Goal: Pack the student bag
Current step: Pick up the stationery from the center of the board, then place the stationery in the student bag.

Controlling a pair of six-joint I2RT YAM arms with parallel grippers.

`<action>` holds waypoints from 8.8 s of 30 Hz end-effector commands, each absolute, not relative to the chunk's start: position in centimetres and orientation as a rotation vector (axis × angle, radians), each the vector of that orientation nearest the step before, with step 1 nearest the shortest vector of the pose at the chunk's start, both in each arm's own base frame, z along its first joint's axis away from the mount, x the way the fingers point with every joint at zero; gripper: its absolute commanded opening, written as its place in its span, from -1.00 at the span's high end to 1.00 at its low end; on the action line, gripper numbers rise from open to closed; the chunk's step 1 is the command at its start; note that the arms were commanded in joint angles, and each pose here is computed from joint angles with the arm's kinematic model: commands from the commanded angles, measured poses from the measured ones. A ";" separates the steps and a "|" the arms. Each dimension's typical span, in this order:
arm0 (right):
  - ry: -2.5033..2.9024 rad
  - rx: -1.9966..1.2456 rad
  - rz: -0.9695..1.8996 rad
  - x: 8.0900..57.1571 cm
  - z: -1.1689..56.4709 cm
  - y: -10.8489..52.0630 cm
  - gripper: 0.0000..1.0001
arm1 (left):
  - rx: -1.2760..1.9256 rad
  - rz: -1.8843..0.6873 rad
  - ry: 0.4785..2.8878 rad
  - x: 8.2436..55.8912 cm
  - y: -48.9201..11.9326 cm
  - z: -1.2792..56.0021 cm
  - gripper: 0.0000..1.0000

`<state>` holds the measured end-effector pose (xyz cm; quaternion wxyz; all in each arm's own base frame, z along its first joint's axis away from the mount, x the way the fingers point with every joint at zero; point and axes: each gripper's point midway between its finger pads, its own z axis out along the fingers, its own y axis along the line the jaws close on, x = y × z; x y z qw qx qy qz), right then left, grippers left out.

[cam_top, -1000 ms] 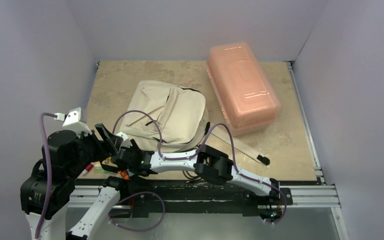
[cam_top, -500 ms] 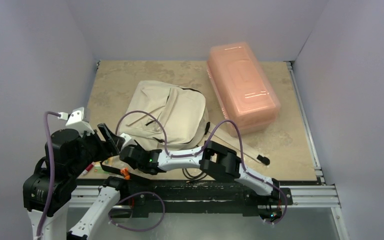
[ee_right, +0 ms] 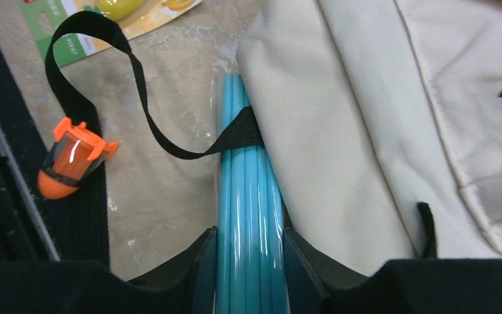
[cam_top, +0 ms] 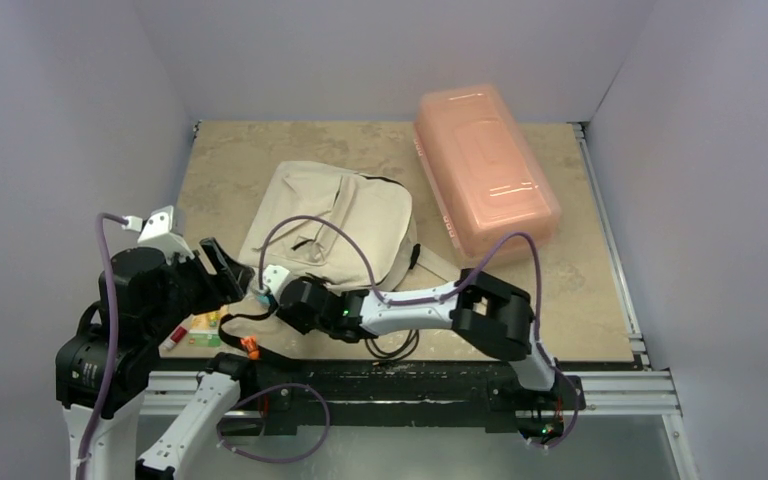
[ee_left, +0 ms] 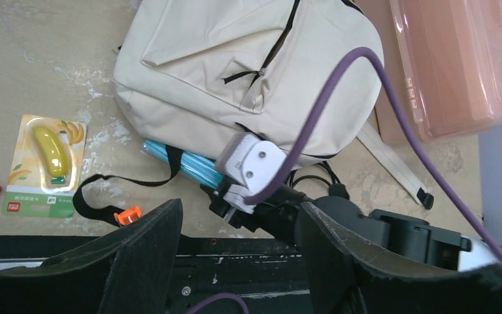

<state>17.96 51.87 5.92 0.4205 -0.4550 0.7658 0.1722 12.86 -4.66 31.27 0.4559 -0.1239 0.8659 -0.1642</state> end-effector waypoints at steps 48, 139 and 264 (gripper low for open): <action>1.804 -0.552 0.846 19.0 24.8 41.9 0.63 | -0.746 -1.218 2.041 22.8 -15.2 24.5 -0.42; 1.740 0.505 0.797 46.0 30.5 32.0 1.00 | -0.059 -0.413 2.316 44.2 -13.5 19.6 -0.14; 1.961 0.420 1.049 43.4 24.0 34.8 1.00 | 0.180 -0.423 2.297 39.2 -17.6 19.8 1.00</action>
